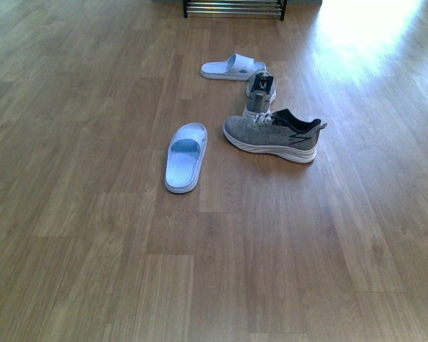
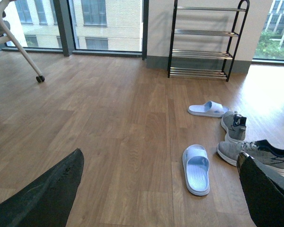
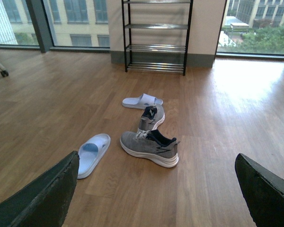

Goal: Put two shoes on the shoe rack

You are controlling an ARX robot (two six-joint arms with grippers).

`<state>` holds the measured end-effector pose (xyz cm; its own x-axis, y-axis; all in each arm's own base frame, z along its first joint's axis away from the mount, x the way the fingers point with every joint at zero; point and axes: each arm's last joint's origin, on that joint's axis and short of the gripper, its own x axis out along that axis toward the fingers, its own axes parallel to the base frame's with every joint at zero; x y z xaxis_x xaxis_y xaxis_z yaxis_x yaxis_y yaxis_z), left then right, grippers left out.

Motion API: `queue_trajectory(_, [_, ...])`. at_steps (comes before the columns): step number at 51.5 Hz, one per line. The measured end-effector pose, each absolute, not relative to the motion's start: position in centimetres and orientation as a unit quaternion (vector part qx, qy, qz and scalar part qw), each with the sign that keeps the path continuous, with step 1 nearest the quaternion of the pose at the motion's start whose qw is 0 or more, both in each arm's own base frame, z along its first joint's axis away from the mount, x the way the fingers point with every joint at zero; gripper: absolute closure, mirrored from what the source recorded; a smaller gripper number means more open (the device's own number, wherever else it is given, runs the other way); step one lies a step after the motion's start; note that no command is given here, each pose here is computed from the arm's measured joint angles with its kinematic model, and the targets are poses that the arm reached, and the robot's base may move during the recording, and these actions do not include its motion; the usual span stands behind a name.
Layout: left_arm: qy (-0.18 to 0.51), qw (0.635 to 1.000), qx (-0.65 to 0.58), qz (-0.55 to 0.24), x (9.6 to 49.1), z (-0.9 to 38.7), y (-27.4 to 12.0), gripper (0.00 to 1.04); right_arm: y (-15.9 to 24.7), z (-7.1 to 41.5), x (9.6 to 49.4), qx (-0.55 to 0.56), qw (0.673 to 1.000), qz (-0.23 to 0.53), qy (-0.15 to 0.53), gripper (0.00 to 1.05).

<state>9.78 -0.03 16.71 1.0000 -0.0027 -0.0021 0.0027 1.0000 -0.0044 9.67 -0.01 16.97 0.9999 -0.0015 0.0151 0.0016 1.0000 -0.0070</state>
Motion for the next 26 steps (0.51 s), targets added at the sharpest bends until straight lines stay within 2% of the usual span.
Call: queue_trajectory(26, [0.001,1.0,-0.002,-0.001,9.78,16.71,-0.03,0.09,-0.01,16.97,9.67,-0.003,1.0,-0.001,-0.008,0.09])
